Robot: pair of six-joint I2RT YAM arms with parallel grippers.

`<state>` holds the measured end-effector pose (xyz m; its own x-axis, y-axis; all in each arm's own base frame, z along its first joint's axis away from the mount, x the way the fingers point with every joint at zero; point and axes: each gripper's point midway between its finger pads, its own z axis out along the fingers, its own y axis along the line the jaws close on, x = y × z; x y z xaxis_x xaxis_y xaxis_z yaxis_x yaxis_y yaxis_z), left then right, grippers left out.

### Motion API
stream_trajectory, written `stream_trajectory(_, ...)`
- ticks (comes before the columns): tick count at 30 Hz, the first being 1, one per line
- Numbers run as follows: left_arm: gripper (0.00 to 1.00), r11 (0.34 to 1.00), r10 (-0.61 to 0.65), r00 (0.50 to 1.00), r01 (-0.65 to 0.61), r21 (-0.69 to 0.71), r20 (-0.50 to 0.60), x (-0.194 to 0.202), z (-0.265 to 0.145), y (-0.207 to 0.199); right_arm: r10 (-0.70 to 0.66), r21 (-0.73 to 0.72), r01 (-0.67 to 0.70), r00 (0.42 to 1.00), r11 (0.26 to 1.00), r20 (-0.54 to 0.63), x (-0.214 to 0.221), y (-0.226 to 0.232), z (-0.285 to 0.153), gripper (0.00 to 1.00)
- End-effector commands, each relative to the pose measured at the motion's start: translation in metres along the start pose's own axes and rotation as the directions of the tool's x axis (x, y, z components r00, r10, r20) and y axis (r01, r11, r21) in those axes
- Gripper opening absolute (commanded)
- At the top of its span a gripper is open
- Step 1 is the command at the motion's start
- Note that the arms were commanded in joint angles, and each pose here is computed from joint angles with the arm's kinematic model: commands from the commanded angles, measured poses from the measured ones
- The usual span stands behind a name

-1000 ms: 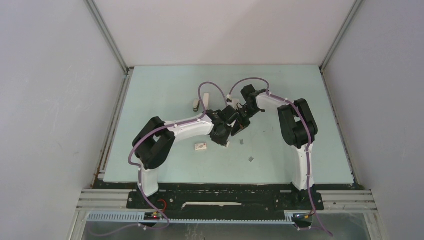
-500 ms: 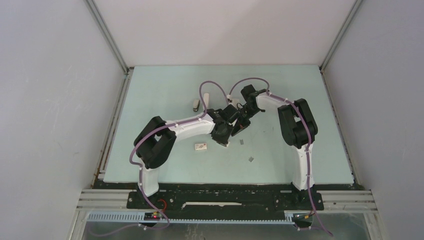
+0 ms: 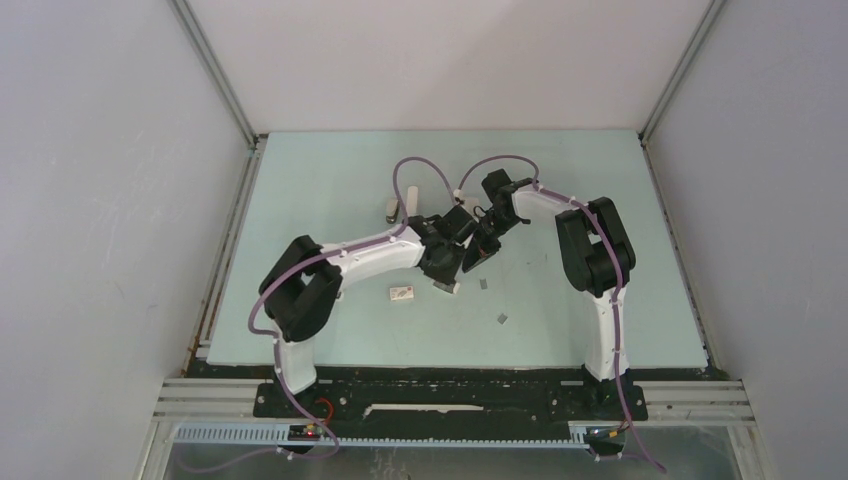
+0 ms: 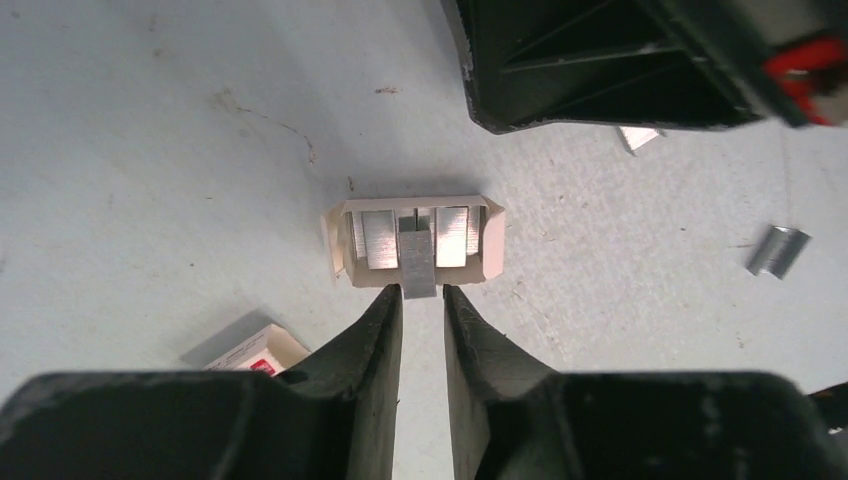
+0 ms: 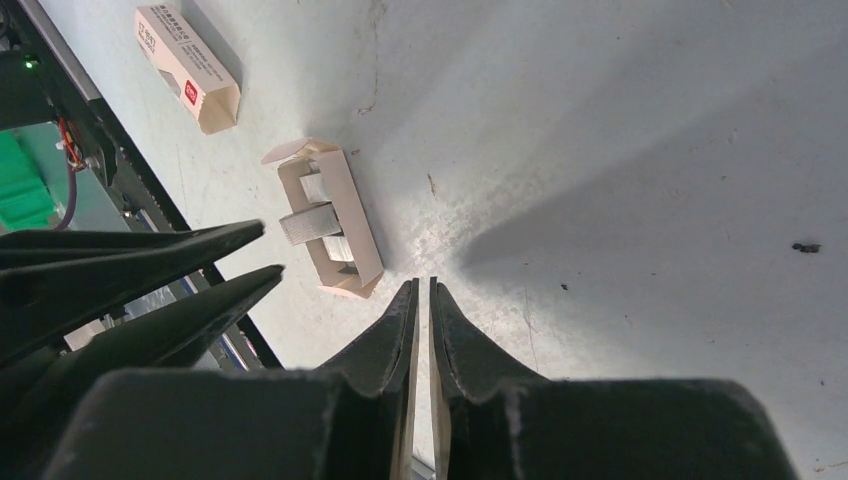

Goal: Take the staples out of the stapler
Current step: Place the staple in the staple box.

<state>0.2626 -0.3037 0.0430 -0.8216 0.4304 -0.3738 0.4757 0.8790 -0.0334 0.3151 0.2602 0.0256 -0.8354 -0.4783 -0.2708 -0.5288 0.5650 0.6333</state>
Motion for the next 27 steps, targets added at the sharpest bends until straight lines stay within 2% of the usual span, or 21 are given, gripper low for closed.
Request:
stream_trajectory(1,0.25,1.0,-0.027,0.994,0.025,0.018,0.108,-0.014,-0.03,0.0,-0.047,-0.016,0.048,0.998,0.999,0.046,-0.013,0.013,-0.013,0.15)
stream_trajectory(6,0.13,0.999,-0.033,0.996,0.031,0.028,0.081,0.0,-0.022,0.0,-0.048,-0.016,0.049,0.998,0.999,0.045,-0.012,0.014,-0.013,0.15)
stream_trajectory(8,0.11,0.999,-0.031,0.997,0.029,0.032,0.07,0.005,-0.017,-0.002,-0.048,-0.015,0.048,0.998,0.999,0.045,-0.013,0.013,-0.013,0.15)
stream_trajectory(27,0.1,1.0,-0.018,0.999,0.018,0.01,0.033,0.005,0.005,-0.002,-0.045,-0.018,0.046,0.998,0.999,0.048,-0.013,0.013,-0.014,0.15)
